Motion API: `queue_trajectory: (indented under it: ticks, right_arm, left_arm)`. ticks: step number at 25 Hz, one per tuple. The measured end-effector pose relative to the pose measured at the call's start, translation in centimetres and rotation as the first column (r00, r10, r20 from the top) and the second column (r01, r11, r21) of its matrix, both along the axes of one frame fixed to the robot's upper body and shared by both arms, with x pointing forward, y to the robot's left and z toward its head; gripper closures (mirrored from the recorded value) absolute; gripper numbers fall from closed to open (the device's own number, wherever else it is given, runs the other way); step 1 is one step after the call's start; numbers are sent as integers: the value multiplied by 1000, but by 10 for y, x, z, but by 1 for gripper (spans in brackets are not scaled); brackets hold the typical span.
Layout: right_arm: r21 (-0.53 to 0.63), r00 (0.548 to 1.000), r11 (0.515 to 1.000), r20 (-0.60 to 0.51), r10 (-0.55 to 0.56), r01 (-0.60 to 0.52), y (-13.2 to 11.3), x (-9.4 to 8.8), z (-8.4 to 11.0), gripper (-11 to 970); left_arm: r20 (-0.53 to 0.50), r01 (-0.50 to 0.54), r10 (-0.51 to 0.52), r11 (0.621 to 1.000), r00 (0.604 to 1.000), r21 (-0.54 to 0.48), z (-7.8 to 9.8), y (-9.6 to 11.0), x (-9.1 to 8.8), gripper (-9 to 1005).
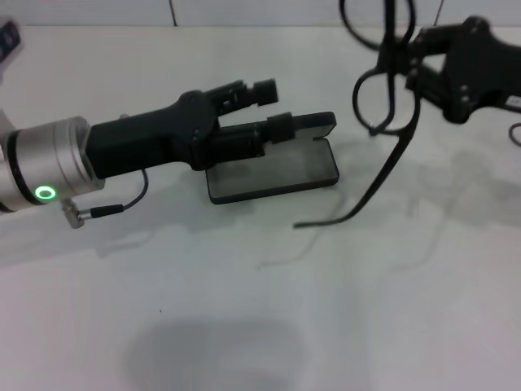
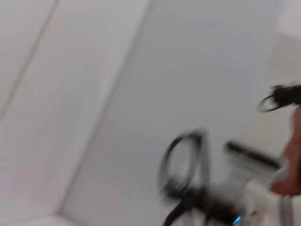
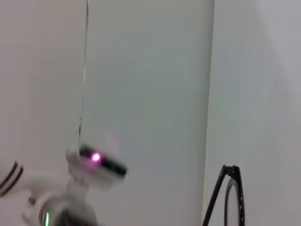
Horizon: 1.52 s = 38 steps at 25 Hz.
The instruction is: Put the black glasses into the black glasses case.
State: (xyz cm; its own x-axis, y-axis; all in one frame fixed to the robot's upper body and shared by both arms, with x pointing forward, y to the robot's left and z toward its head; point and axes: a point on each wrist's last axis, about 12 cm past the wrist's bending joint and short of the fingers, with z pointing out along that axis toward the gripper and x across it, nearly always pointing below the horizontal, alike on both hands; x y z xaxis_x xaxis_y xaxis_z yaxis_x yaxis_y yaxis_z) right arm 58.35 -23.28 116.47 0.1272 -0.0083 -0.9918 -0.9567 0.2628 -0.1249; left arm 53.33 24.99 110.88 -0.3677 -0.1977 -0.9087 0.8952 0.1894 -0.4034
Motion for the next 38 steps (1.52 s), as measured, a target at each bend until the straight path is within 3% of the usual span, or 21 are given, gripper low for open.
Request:
queue_trajectory:
  ticks: [5,15,26,38]
  right_arm:
    - [112,999,993,44,-28,23,-5,0,11,863]
    - [145,999,989,54,4,-12,14,9,15,863]
    - [117,999,993,37,-7,3,23,12,5,863]
    - [86,1000,996,11,18,-19,32,10,-3,863]
  left_arm:
    - [-31,34,-32,996,999,87,-9,-7,1,121]
    - [3,205,-210,958,978,199,-19,-57,-2,121]
    - [106,329,-335,942,936,73,3,-68,-10,120]
    - [149,326,-327,945,933,30,9,-64,-10,120]
